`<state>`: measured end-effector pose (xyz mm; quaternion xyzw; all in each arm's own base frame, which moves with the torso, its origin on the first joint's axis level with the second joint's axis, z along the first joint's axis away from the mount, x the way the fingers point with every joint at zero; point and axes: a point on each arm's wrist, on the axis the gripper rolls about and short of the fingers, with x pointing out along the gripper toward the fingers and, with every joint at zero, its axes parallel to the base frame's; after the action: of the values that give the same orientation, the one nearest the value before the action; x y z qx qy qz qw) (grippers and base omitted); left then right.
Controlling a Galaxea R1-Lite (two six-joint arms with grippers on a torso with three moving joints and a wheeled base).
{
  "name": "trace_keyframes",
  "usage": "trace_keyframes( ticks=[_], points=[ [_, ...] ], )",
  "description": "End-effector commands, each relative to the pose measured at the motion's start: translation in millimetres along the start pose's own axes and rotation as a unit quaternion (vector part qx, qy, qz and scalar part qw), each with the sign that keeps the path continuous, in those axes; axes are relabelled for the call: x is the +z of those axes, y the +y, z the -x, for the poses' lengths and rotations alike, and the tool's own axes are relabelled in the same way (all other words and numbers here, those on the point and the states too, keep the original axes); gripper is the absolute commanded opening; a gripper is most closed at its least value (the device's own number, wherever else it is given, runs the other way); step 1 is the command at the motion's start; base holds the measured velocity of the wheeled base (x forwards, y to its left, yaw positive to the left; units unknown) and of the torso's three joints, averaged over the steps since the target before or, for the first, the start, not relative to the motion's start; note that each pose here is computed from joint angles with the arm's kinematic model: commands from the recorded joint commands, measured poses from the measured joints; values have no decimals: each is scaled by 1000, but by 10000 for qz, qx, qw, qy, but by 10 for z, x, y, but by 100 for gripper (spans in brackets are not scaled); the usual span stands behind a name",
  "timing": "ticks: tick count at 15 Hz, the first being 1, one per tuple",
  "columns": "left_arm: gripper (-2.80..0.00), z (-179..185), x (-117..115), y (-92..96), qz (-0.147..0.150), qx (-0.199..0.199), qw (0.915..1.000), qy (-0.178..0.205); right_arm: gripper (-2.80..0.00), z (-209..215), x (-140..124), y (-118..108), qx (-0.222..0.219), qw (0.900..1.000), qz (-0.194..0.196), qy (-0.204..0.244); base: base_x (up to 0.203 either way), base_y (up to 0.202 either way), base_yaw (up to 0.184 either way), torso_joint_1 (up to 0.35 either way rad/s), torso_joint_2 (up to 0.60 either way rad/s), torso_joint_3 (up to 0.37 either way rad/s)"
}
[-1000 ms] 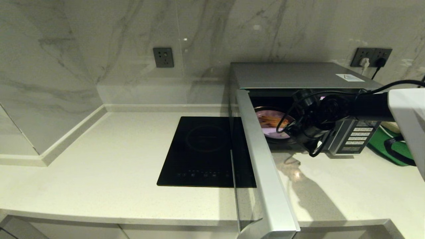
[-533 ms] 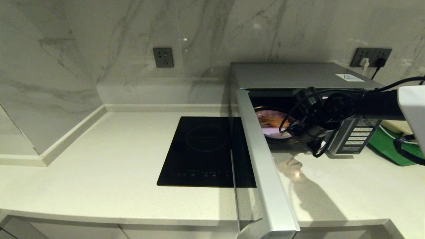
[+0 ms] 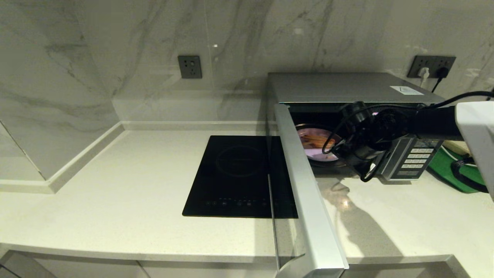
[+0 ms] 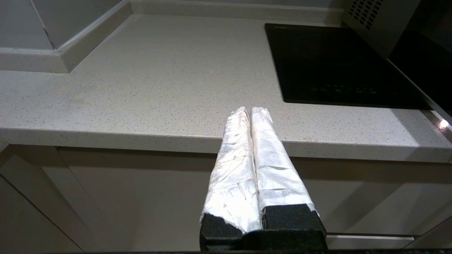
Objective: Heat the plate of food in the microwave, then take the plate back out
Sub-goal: Take the plate out of the microwave
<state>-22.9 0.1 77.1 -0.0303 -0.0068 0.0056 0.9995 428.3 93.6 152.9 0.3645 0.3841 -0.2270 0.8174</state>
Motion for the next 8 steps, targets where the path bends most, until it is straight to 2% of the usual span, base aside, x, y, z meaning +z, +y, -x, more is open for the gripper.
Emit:
trace_keyframes(
  ticks=[1,8],
  points=[
    [-280,0,0,0,4,3,10000,-3,0,-75,-35,-24,-113,9999,-8,57,0,0,0,0,0,0],
    [-280,0,0,0,4,3,10000,-3,0,53,-10,-40,-71,10000,-21,25,0,0,0,0,0,0]
  ],
)
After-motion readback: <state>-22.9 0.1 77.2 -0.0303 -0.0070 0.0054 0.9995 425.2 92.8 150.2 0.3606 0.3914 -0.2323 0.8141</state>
